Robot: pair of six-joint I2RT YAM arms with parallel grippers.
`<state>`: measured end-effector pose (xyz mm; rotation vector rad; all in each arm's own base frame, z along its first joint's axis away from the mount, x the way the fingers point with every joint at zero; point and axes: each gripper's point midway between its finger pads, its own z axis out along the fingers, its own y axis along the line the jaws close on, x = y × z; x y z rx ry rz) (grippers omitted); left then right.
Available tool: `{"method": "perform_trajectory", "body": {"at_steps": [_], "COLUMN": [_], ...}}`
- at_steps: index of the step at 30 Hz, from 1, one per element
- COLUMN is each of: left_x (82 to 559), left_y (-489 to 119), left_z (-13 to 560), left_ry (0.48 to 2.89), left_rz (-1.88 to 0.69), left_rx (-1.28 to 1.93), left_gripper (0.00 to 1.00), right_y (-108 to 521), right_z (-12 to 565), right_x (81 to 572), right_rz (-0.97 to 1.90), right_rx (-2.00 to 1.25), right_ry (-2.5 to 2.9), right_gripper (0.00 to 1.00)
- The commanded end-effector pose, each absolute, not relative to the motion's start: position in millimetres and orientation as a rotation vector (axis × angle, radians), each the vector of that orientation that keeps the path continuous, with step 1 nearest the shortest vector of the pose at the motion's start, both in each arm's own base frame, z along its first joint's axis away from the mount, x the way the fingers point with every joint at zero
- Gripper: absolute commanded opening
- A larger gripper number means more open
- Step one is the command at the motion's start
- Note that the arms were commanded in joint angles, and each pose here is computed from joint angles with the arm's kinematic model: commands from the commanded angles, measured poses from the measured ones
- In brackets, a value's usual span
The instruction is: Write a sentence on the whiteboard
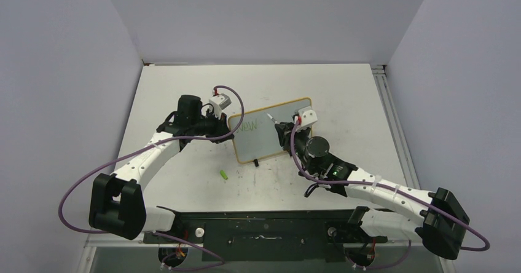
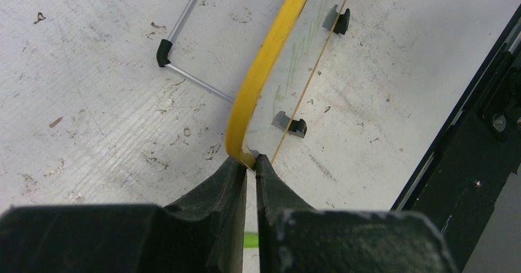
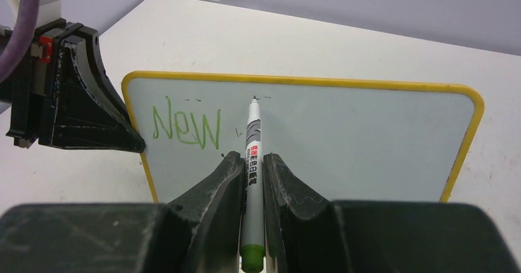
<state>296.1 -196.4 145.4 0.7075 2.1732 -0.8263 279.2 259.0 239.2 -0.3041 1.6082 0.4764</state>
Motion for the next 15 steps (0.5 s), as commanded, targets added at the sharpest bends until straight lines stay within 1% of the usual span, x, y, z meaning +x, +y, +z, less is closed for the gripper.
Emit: {"method": "perform_trajectory", "body": {"at_steps": [1, 15], "left_x": [298.4, 298.4], "left_y": [-201.0, -201.2], "left_z": [153.0, 152.3], "left_ry": [2.155, 2.156], "left_rz": [-0.831, -0.832], "left_rx": [0.734, 0.738], "left_gripper": [0.00, 0.00], "right_y": [259.9, 262.7], "right_z": [242.8, 231.7], "right_x": [278.4, 288.8], "right_rz": [0.503, 0.458], "right_rx": [-0.298, -0.279], "right_ry": [1.592, 1.606], "right_gripper": [0.05, 0.05]}}
